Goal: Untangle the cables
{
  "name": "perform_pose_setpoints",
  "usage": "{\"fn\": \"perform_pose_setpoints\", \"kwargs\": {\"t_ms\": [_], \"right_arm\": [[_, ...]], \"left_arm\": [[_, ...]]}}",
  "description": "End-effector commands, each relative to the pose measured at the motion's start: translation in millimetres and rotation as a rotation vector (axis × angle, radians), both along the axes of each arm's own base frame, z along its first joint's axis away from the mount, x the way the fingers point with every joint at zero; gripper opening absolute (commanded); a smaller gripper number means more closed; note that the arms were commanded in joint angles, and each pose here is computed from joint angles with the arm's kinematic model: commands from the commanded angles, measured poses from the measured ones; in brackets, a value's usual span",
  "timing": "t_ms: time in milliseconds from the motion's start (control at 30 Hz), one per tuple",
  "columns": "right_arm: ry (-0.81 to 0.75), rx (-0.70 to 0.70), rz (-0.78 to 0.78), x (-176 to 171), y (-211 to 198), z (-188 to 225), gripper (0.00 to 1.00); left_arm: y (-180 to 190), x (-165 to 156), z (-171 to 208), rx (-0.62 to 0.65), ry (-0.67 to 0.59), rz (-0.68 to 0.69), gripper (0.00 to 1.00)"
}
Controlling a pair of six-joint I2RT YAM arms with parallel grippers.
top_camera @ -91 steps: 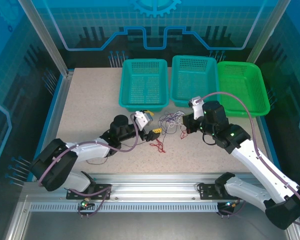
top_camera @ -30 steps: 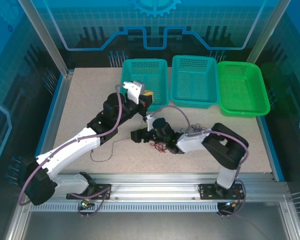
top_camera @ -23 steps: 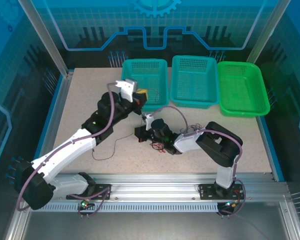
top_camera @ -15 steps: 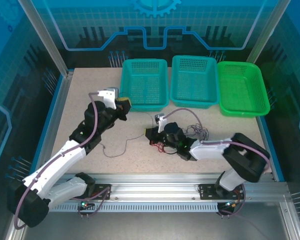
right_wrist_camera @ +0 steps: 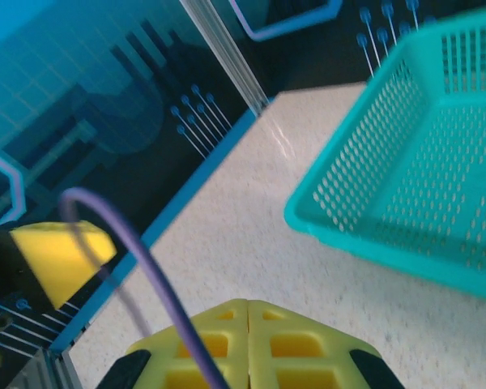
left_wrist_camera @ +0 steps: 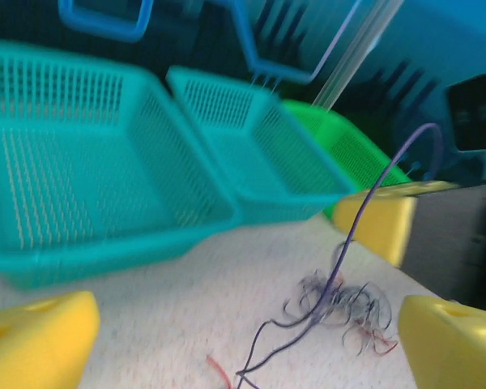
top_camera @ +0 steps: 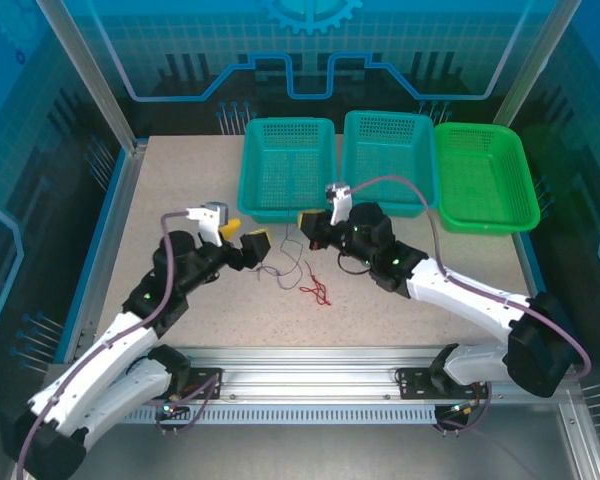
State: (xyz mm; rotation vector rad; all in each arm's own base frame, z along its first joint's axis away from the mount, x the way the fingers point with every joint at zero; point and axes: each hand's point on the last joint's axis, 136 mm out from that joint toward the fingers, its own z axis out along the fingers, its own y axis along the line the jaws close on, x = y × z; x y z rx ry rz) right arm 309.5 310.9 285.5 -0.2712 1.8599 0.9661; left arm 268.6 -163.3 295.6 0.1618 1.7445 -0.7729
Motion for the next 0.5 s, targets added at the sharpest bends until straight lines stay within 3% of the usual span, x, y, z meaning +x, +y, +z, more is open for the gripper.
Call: {"fn": "perform_pose_setpoints", "kwargs": {"t_ms": [0, 233, 467], "right_arm": [[-0.108, 0.016, 0.015, -0.3, -5.8, 65.4, 0.00], [-0.191, 0.114, -0.016, 17.4, -16.0, 162.8, 0.00], [-0.316, 0.192, -0.082, 49.6, -30.8, 243.7, 0.00]], "left_arm": [[4.1, -21.7, 30.0, 0.011, -0.088, -0.037, 0.99], [27.9, -50.6, 18.9, 0.090, -0.075, 0.002, 0.99], [34.9, -57.8, 8.3, 0.123, -0.076, 0.014, 0.99]]}}
